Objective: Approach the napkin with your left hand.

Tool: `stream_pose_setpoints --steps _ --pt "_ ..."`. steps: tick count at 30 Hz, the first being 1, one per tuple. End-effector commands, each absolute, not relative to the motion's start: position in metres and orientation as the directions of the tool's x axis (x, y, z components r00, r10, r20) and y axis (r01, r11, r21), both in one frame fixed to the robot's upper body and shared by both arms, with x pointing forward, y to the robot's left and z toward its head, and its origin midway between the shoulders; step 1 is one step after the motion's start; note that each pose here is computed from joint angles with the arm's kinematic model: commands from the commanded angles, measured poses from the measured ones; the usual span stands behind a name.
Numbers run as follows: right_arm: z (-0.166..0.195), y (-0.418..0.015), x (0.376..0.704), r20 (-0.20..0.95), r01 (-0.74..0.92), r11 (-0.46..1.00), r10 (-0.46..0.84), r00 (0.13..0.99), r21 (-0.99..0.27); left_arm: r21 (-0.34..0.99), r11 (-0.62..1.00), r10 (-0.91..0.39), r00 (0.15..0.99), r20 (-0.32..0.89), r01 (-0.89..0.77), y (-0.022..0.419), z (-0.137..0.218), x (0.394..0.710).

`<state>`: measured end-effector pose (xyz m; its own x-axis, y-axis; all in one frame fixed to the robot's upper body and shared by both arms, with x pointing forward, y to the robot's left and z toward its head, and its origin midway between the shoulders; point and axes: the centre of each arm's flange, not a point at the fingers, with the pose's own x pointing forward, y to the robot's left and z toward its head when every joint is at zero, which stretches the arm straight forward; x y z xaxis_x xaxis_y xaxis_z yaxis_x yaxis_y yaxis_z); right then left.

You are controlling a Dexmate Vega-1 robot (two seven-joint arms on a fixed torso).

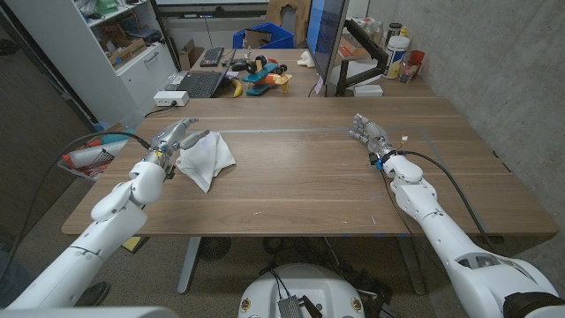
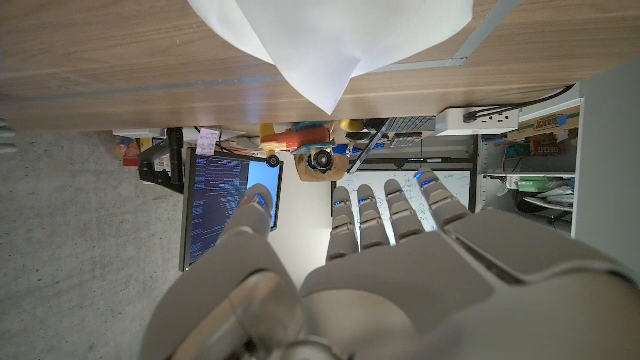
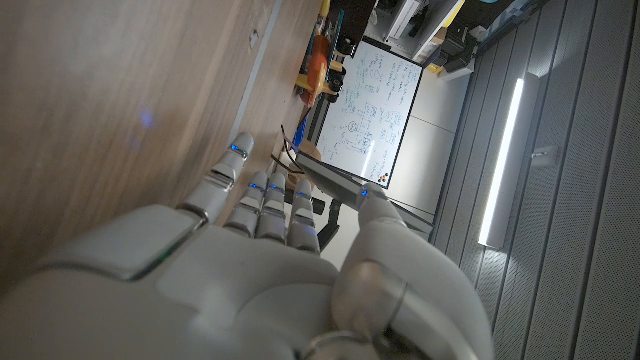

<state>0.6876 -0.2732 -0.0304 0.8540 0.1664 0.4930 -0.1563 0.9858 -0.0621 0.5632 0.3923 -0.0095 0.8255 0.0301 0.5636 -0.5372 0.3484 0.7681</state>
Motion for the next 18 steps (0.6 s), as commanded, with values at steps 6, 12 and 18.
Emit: stream_pose_setpoints --steps 6,12,18 --pt "-0.0325 -0.2745 0.6837 0.495 -0.142 0.988 0.152 0.856 -0.058 0.810 0.307 0.032 0.856 0.516 -0.500 0.3913 -0.0137 0.5845" --pt "-0.0317 -0.2743 0.6825 0.497 -0.140 0.988 0.152 0.854 -0.060 0.815 0.303 0.032 0.860 0.510 -0.494 0.3901 -0.0161 0.5866" --pt "-0.0299 -0.2722 0.6805 0.500 -0.143 0.988 0.156 0.852 -0.064 0.816 0.309 0.034 0.863 0.505 -0.489 0.3912 -0.0197 0.5875"
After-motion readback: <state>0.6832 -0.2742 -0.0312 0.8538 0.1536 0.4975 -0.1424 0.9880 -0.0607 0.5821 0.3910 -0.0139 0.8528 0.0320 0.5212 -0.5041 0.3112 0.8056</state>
